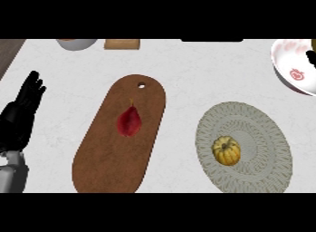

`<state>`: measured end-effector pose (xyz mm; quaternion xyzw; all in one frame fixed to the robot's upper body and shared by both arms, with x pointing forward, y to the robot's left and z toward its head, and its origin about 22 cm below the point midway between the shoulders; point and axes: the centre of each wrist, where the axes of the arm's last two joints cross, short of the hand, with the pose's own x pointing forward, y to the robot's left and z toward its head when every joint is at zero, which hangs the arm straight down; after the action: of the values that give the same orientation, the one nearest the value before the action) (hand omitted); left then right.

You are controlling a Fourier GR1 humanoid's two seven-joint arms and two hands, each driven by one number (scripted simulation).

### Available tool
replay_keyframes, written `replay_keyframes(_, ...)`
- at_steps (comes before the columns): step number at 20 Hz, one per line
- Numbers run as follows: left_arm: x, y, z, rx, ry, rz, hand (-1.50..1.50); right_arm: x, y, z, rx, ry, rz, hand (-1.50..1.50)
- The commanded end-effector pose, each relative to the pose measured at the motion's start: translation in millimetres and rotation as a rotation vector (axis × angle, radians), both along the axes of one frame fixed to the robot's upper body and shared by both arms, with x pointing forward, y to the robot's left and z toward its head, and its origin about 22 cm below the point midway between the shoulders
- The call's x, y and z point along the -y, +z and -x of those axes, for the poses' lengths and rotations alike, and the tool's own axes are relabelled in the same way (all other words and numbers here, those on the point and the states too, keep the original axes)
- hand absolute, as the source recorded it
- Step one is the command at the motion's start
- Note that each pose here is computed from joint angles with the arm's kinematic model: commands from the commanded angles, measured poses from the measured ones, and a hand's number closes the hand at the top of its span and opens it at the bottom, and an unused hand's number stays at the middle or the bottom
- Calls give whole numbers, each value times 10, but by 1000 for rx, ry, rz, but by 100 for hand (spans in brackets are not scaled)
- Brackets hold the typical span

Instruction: Pick the lemon from the placemat and place it in the bowl

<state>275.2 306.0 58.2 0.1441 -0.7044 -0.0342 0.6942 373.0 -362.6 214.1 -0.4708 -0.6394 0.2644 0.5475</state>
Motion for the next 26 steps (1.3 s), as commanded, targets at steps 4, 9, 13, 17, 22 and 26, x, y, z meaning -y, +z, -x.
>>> replay_keyframes(4, 168, -1, 2, 8, -18, 9, 0, 568, -334, -156, 10, -31, -70, 150)
replay_keyframes(9, 126, 66, -105, 1, -24, 5, 0, 687, -316, -329, -9, -23, -80, 150)
replay_keyframes(13, 98, 94, -112, 30, -51, -5, 0, 887, -553, -229, 1, -37, -71, 150)
replay_keyframes(17, 177, 164, -153, 40, -71, -4, 0, 1047, -669, -99, -237, -171, 160, 150)
replay_keyframes(22, 234, 104, -178, 39, -75, 10, 0, 1138, -845, -36, -306, -181, -85, -150)
replay_keyframes(26, 201, 109, -129, 43, -69, 1, 0, 1226, -909, 47, -326, -55, -136, -150)
